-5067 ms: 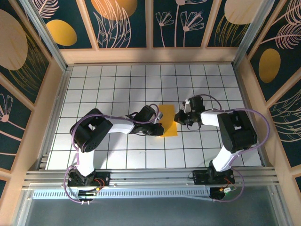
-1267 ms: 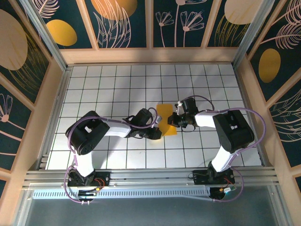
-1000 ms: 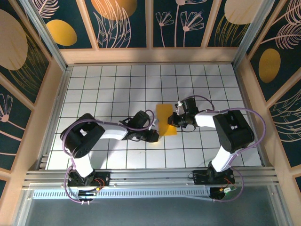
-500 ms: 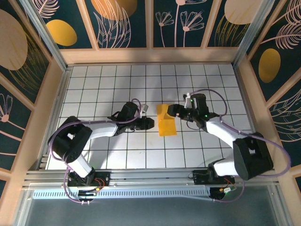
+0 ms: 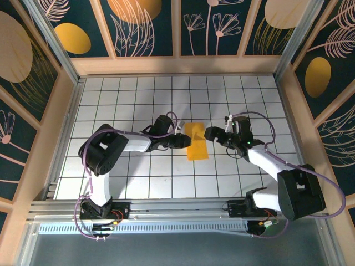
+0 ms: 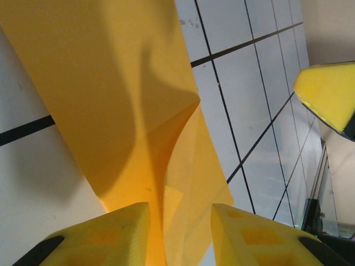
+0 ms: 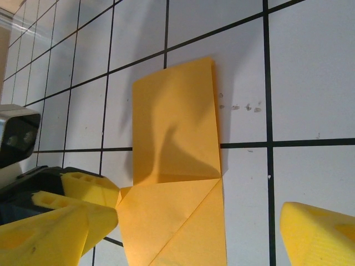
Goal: Fold a paper plane with a square sheet of paper (fold left side to right side)
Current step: Turn over the paper at the center of the table.
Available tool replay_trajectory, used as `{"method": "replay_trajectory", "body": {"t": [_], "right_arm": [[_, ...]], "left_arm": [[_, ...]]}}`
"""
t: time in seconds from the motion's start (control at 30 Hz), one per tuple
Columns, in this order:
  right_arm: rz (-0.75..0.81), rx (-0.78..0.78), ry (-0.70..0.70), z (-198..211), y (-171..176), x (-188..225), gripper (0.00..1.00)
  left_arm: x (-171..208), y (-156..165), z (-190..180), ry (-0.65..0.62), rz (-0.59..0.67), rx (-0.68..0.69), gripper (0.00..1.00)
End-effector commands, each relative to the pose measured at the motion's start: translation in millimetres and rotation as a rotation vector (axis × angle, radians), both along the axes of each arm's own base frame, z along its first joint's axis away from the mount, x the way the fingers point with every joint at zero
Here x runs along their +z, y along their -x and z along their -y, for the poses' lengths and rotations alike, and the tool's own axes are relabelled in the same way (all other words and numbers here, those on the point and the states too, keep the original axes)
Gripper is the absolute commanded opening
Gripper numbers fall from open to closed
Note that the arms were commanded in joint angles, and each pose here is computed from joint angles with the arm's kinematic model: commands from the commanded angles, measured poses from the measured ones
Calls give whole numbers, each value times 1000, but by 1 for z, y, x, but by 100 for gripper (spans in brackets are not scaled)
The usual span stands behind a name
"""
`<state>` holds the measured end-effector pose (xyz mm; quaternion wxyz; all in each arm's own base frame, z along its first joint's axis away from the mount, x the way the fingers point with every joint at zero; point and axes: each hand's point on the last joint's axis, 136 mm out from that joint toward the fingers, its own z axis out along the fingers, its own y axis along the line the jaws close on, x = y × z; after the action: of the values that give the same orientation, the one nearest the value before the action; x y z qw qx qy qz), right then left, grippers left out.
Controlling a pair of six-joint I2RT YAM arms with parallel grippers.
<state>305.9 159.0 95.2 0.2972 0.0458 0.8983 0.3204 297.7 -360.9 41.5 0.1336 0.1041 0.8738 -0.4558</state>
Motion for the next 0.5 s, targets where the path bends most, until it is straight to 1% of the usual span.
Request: {"method": "replay_trajectory", "body": {"t": [0.0, 0.23, 0.4, 0.47], "right_arm": [[44, 24, -11, -1, -1, 8, 87], [44, 65, -37, -9, 1, 9, 84], [23, 114, -86, -22, 5, 5, 79], [11, 135, -106, -29, 7, 3, 77]], "left_arm": [[-3, -3, 6, 17, 12, -26, 32], [-5, -3, 4, 16, 24, -16, 19], [11, -2, 0, 59, 74, 10, 8], [19, -3, -2, 81, 99, 27, 5]]}}
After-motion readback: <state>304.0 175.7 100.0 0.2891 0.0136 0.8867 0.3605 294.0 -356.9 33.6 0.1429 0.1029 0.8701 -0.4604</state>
